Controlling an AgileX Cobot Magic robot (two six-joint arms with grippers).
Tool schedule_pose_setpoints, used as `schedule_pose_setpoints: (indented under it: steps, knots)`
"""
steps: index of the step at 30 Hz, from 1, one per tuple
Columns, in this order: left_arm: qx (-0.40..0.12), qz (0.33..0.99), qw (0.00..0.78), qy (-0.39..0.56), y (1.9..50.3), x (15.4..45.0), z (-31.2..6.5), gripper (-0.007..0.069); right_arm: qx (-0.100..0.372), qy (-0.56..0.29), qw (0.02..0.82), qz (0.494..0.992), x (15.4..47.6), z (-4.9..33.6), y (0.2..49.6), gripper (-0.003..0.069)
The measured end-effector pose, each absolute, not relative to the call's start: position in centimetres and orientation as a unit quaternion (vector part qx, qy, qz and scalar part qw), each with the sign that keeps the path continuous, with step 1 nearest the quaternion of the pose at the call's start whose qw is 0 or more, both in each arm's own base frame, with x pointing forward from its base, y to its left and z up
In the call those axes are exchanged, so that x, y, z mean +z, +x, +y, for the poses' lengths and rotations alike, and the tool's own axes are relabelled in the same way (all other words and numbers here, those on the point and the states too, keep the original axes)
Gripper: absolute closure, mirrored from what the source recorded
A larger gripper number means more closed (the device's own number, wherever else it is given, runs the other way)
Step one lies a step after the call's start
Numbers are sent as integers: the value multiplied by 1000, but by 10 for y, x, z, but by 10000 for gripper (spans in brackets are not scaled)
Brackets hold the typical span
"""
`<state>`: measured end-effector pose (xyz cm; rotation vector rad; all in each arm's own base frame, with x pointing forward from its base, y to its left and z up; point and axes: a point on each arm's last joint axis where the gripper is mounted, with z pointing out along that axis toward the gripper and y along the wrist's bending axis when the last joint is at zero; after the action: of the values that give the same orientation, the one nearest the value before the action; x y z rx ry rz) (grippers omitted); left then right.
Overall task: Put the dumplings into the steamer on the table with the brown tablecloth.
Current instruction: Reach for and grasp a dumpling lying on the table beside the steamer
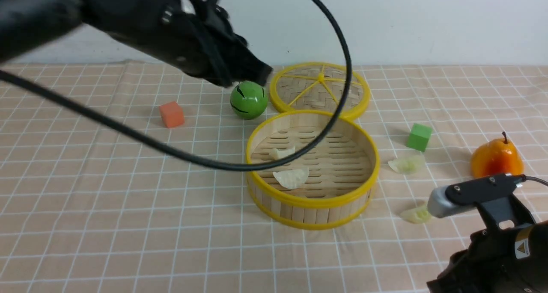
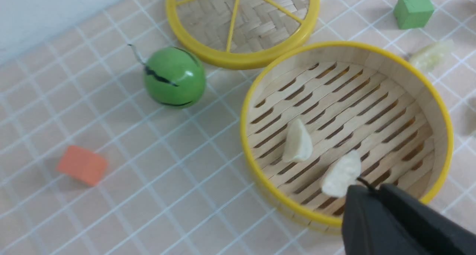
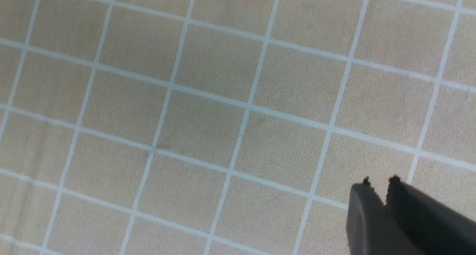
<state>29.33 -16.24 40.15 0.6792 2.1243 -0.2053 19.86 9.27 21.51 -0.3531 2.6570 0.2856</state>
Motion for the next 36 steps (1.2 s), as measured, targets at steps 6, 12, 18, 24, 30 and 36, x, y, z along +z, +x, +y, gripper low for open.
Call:
schedule_pose_setpoints:
  steps: [6,12,18,24,30,36]
  knots:
    - [-24,873,430,228,225,422,-109,639,92,-167,202,961,214,92,195,552]
    - [-22,909,377,179,174,369,-78,639,82,-185,199,959,237,95,204,432]
    - [6,944,274,182,140,286,-60,639,77,-136,270,950,283,103,253,235]
    - [-30,936,310,161,127,256,-56,639,59,-54,288,954,267,91,318,155]
    - [-69,911,376,153,128,262,-59,639,62,6,262,963,234,78,381,150]
    - [-76,910,380,149,128,263,-60,639,61,27,258,964,204,75,435,149]
